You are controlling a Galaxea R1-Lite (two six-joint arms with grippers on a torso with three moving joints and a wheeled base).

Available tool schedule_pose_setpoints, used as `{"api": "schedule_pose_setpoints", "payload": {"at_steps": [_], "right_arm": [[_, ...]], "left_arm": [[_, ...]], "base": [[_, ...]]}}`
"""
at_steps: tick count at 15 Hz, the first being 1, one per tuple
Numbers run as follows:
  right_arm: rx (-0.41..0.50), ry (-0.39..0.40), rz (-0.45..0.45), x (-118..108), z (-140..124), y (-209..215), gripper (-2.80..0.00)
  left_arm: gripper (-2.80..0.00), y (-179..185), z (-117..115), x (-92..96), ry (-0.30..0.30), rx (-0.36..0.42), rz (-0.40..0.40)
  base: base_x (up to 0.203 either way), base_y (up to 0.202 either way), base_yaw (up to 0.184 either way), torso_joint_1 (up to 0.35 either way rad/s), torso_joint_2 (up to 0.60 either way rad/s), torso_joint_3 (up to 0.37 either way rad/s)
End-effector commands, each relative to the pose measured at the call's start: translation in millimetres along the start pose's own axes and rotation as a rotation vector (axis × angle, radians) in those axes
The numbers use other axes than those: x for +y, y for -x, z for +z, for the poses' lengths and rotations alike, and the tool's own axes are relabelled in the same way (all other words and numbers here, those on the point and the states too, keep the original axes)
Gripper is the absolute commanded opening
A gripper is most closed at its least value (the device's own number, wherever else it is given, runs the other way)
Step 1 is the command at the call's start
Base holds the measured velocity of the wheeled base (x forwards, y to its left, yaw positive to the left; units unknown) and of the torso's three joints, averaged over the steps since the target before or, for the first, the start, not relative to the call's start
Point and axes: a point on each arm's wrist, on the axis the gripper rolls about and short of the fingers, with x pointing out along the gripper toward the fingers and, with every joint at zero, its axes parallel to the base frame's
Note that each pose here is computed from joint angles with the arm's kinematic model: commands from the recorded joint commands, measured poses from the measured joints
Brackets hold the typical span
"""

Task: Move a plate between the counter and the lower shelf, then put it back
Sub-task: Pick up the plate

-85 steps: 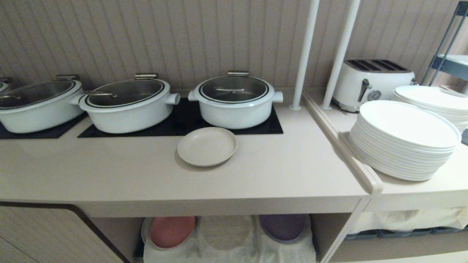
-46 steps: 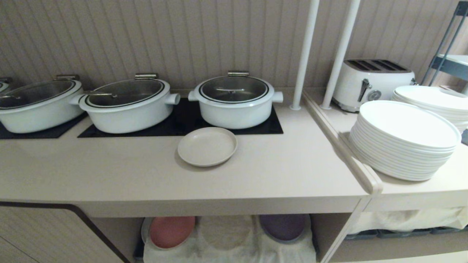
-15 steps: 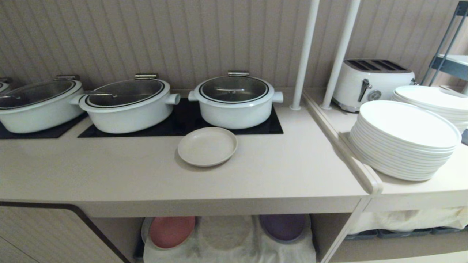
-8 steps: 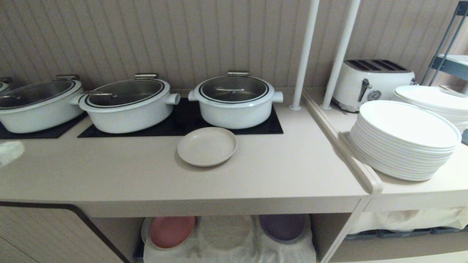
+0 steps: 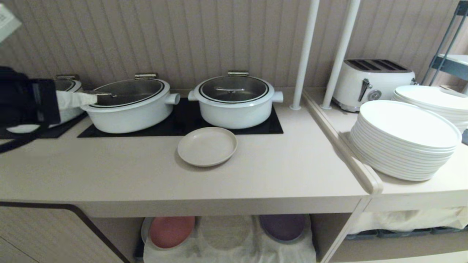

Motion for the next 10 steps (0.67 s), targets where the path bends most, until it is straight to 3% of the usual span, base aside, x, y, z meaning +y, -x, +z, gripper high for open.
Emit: {"api": "schedule_pose_setpoints", "payload": {"at_steps": [1, 6, 10], "right_arm": [[-0.001, -0.001, 0.0, 0.0, 0.1, 0.0, -2.8], [-0.001, 0.0, 0.0, 0.0, 0.1, 0.0, -2.8], [-0.001, -0.001, 0.0, 0.0, 0.1, 0.0, -2.8]], "left_arm": [[-2.8, -45.1, 9.2, 6.6, 0.026, 0.135, -0.003], [-2.8, -118.2, 36.7, 1.4, 0.041, 0.341, -0.04], [-2.8, -187.1, 4.7, -6.5, 0.045, 0.575, -0.019]], "base": [[0.0, 0.0, 0.0, 0.0, 0.0, 0.0], [0.0, 0.0, 0.0, 0.0, 0.0, 0.0], [0.0, 0.0, 0.0, 0.0, 0.0, 0.0]]}}
